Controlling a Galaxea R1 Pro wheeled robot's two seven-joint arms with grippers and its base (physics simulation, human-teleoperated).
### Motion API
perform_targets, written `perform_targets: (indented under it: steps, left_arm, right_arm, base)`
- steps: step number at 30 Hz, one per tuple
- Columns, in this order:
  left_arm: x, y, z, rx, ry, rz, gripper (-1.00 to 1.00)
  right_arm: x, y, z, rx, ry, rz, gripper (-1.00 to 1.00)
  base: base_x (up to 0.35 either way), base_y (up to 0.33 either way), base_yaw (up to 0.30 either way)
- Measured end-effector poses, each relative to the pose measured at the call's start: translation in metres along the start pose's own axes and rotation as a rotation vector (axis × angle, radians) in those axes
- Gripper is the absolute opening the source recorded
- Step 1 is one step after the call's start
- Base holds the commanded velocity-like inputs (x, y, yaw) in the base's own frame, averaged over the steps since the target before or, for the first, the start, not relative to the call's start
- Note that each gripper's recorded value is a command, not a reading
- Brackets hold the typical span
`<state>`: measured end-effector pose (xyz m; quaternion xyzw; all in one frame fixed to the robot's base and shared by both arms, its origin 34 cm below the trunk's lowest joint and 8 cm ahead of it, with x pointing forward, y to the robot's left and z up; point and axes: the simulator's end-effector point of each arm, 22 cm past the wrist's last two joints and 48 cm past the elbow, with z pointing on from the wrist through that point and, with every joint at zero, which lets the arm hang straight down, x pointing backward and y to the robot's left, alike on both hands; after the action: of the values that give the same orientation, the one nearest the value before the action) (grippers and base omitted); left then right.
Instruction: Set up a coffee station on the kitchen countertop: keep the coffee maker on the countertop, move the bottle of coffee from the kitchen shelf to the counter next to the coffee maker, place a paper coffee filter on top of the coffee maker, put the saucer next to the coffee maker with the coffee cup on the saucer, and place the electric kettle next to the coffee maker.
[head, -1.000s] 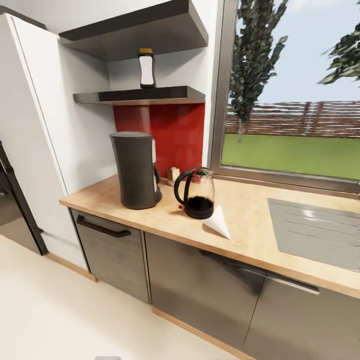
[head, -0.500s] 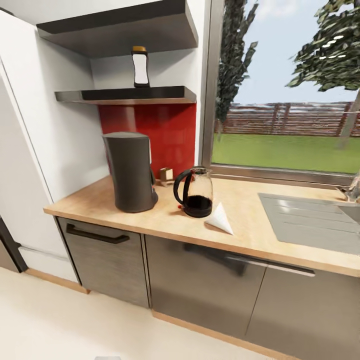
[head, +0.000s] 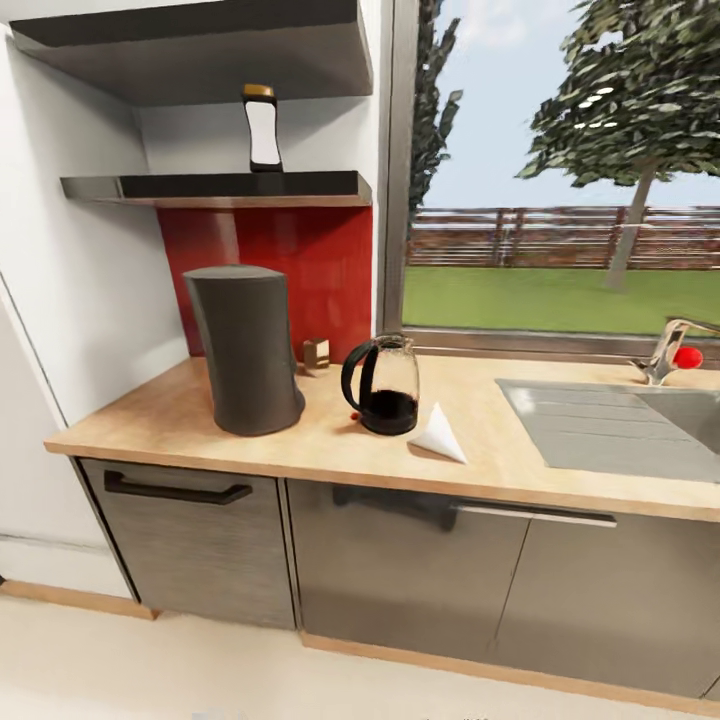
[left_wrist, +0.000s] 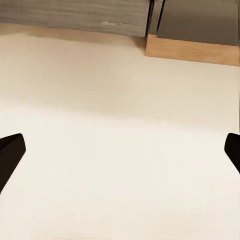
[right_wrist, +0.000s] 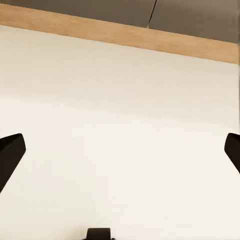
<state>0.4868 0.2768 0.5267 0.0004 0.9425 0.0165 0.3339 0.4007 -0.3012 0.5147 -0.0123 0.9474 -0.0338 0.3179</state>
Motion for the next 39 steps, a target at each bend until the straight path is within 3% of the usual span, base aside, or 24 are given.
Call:
perform_targets:
  steps: [8,39]
  left_arm:
    - [0.000,-0.001,0.000,0.002,0.000,0.002,1.00]
    - [-0.028,0.001,-0.034,0.001,-0.001,0.002,1.00]
  right_arm:
    - [0.000,0.000,0.000,0.000,0.000,0.000,1.00]
    - [-0.027,-0.003,-0.034,0.000,0.001,-0.002,1.00]
  base:
    - [0.002,0.012,-0.236]
    - [0.000,0.000,-0.003]
